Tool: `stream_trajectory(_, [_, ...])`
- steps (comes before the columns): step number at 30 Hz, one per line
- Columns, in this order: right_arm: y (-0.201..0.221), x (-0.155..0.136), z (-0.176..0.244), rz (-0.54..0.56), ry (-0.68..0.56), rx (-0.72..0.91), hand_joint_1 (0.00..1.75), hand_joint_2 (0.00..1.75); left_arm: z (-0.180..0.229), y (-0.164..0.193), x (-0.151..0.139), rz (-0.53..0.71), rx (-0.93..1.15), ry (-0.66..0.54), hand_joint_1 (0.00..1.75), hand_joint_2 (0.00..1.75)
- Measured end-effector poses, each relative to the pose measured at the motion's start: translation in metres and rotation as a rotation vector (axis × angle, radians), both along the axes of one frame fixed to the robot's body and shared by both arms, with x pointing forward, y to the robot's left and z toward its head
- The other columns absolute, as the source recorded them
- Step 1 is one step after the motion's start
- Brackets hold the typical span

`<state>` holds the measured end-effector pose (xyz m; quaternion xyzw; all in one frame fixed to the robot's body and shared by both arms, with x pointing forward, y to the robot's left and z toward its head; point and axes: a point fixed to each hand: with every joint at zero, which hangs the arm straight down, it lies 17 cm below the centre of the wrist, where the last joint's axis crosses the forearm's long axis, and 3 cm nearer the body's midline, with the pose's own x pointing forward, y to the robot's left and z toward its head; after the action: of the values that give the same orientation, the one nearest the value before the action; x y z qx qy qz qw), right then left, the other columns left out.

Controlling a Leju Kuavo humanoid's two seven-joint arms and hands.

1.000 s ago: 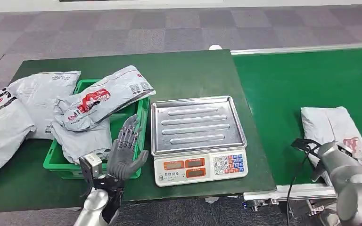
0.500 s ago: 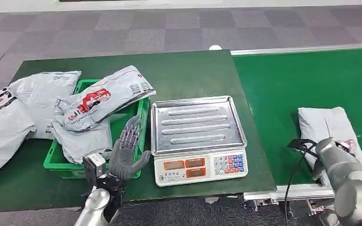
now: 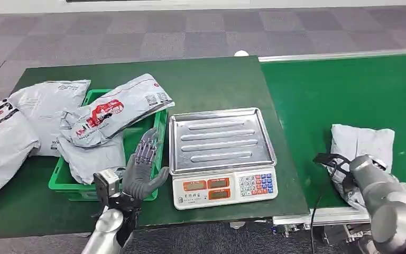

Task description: Moved the parcel from conveyor to table for the left to box.

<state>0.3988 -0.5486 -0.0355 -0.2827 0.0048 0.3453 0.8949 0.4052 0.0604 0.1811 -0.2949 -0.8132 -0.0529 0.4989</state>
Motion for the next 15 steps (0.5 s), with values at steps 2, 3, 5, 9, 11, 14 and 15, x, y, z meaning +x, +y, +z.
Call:
stream_trajectory(2, [0.001,0.007,0.001,0.005,-0.038,0.0,1.75,1.75,0.0,0.0,0.0,0.0,0.0,0.001,0.0,1.75])
stream_trajectory(3, [0.002,0.015,0.002,0.009,-0.08,0.005,1.75,1.75,-0.001,0.0,0.0,0.002,0.001,0.002,0.0,1.75])
stream_trajectory(5, [0.008,0.041,0.008,0.013,-0.229,0.033,1.75,1.75,-0.002,0.002,0.001,0.011,0.006,0.002,0.0,1.75])
stream_trajectory(9, [0.025,0.122,0.062,0.047,-0.666,0.099,1.75,1.75,-0.002,0.007,-0.003,0.032,0.009,-0.002,0.0,1.75])
stream_trajectory(11, [0.028,0.139,0.082,0.042,-0.738,0.107,1.75,1.75,-0.001,0.009,-0.005,0.036,0.01,-0.006,0.0,1.75])
stream_trajectory(14, [0.034,0.153,0.098,0.043,-0.821,0.133,1.75,1.75,-0.001,0.011,-0.008,0.04,0.01,-0.008,0.0,1.75])
stream_trajectory(15, [0.037,0.165,0.113,0.062,-0.921,0.145,1.75,1.75,-0.001,0.011,-0.008,0.041,0.009,-0.008,0.0,1.75])
